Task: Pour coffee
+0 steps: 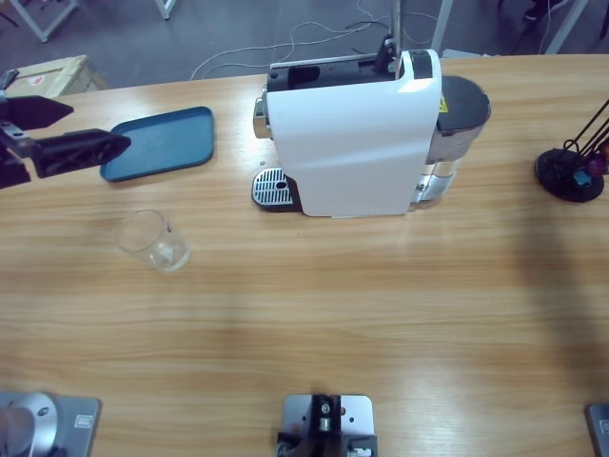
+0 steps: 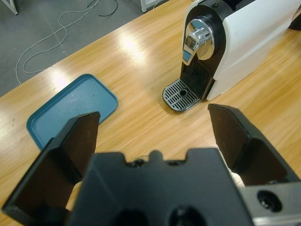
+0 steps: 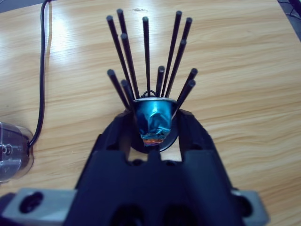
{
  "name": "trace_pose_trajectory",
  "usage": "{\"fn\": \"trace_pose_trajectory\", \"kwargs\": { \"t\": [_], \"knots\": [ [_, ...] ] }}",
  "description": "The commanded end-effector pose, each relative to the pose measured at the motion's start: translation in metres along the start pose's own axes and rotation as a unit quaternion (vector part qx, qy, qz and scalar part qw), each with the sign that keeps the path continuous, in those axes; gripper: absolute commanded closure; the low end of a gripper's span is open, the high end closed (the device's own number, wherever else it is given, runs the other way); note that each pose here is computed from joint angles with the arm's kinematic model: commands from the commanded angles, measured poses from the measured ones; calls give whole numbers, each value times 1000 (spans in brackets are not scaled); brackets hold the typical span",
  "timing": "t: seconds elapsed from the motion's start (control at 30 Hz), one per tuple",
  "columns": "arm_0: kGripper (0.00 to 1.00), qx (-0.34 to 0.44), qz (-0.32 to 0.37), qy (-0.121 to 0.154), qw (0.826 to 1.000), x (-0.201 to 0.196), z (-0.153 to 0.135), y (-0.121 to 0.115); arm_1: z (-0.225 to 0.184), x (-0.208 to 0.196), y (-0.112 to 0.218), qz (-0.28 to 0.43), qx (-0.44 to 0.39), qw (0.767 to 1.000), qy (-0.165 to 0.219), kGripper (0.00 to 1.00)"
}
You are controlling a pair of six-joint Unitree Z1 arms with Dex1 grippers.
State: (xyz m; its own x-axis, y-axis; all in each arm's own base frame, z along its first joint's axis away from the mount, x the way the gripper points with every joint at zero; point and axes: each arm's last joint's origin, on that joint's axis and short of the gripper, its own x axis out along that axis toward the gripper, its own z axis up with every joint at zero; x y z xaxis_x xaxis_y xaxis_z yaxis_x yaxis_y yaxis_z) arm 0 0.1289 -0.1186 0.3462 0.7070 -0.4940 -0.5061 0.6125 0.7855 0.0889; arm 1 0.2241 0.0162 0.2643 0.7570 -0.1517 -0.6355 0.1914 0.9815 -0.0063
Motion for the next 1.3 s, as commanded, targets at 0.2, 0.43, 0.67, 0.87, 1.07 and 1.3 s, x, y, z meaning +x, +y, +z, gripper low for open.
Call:
{"fn": "trace_pose_trajectory", "kwargs": {
  "t": [0.2, 0.43, 0.67, 0.87, 1.07, 1.3],
  "knots": [
    [9, 5, -3, 24, 1000, 6, -15, -3, -9, 2, -6, -11, -5, 1000, 13, 686],
    [9, 5, -5, 25, 1000, 7, -15, -3, -9, -4, -7, -8, -3, 1000, 6, 423],
    [9, 5, -6, 30, 1000, 7, -19, -4, -12, -9, -8, -9, -8, 1000, 15, 446],
    [9, 6, -8, 31, 999, 6, -21, -5, -14, -10, -9, -14, -11, 1000, 19, 573],
    [9, 3, -11, 33, 999, 7, -22, -6, -4, -4, -5, -8, -10, 1000, 15, 586],
    [9, 3, -9, 27, 1000, 2, -25, -5, 2, 3, -1, 0, -14, 1000, 19, 699]
  ]
}}
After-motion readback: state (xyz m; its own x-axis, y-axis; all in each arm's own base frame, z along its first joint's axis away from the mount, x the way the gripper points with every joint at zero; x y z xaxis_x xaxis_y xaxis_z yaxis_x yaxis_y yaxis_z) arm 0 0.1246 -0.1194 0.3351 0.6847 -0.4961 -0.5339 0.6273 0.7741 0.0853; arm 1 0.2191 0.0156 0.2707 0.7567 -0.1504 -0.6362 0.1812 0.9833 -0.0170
